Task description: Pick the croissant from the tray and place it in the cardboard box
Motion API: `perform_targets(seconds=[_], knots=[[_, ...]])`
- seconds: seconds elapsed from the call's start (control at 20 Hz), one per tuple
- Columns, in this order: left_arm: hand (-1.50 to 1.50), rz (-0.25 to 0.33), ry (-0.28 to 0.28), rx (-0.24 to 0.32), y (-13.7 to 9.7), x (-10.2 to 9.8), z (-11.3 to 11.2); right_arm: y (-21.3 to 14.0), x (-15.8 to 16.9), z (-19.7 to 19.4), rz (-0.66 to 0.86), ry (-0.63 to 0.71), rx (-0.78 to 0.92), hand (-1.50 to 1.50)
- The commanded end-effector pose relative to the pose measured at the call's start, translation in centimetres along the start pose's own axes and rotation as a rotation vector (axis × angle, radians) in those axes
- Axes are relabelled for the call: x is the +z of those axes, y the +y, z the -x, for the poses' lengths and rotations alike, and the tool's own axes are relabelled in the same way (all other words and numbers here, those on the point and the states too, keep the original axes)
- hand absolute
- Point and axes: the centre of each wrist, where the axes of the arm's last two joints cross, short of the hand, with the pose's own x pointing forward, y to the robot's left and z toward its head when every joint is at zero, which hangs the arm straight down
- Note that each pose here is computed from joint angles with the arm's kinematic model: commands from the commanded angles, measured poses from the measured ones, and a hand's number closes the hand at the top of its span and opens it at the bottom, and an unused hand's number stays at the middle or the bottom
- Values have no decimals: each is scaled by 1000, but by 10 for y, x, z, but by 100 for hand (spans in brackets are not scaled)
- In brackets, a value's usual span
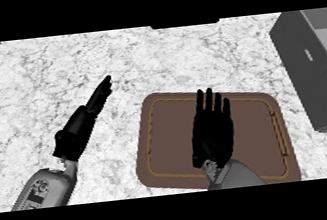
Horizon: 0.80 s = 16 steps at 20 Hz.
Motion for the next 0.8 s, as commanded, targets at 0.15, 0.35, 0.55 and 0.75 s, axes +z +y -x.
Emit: perform_targets(seconds=[0.15,0.35,0.55,0.75], knots=[[0,-10,9,1,0,-6,5,14,6,5,-49,120,31,-150],[0,-12,-13,-13,4,-6,4,20,-8,5,-85,129,31,-150],[0,-8,7,9,-4,-4,-5,17,-9,5,-87,123,45,-150],[0,12,-3,4,2,7,-5,32,-29,3,-61,154,67,-150]])
